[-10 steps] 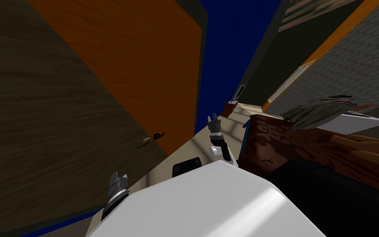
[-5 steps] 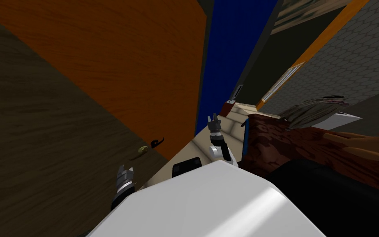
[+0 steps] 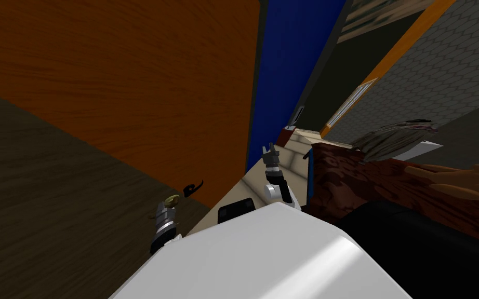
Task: Pull the door open
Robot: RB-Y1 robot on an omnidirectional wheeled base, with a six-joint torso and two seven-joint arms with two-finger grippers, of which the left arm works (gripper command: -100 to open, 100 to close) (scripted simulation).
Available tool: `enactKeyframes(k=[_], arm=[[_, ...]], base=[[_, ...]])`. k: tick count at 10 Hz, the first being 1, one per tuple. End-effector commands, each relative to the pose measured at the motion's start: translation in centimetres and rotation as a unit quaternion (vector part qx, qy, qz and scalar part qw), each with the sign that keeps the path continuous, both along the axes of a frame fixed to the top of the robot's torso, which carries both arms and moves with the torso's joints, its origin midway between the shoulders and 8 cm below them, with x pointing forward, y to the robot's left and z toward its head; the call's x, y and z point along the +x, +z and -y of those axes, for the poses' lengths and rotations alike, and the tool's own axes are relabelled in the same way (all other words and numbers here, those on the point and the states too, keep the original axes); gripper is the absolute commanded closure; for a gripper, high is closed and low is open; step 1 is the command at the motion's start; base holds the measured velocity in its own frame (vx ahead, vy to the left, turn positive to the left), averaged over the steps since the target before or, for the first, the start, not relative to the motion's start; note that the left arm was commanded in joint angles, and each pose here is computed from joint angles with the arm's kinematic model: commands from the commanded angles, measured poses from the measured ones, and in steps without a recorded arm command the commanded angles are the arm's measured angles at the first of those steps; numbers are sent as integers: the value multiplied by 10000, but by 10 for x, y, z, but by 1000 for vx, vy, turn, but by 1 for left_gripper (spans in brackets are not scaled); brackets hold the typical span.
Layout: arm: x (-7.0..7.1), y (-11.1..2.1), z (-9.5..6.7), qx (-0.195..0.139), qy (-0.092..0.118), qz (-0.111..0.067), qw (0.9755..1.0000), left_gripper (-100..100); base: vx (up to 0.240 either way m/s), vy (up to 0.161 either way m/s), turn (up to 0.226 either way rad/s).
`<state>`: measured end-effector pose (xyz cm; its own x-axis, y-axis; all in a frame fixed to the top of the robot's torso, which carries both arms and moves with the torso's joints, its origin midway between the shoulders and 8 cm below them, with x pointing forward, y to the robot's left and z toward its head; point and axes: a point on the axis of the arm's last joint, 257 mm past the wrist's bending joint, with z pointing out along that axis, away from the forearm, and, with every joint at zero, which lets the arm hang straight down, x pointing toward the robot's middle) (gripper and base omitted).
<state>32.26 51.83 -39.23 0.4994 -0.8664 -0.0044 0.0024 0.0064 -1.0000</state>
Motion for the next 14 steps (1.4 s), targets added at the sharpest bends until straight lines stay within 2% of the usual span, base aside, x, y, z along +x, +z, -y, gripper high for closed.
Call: enactKeyframes(k=[1, 6, 7, 8, 9, 11, 13, 14], arm=[[-1, 0, -1, 0, 4, -2, 10000, 100], [-1, 0, -1, 0, 4, -2, 10000, 100], [-20, -7, -15, 12, 164, -132, 9998, 100], [-30, -8, -23, 27, 246, -187, 9995, 100], [-30, -8, -23, 27, 246, -187, 9995, 100], [-51, -11, -41, 62, 418, -300, 9987, 100], [-64, -12, -52, 86, 523, -370, 9979, 100], [-44, -8, -34, 65, 294, -261, 9992, -100]], base=[[0, 0, 0], [-10, 1, -3], [-112, 8, 123], [-203, -12, 89], [-153, -34, 5], [-134, -25, 81], [-200, -49, 61], [-206, -25, -94]])
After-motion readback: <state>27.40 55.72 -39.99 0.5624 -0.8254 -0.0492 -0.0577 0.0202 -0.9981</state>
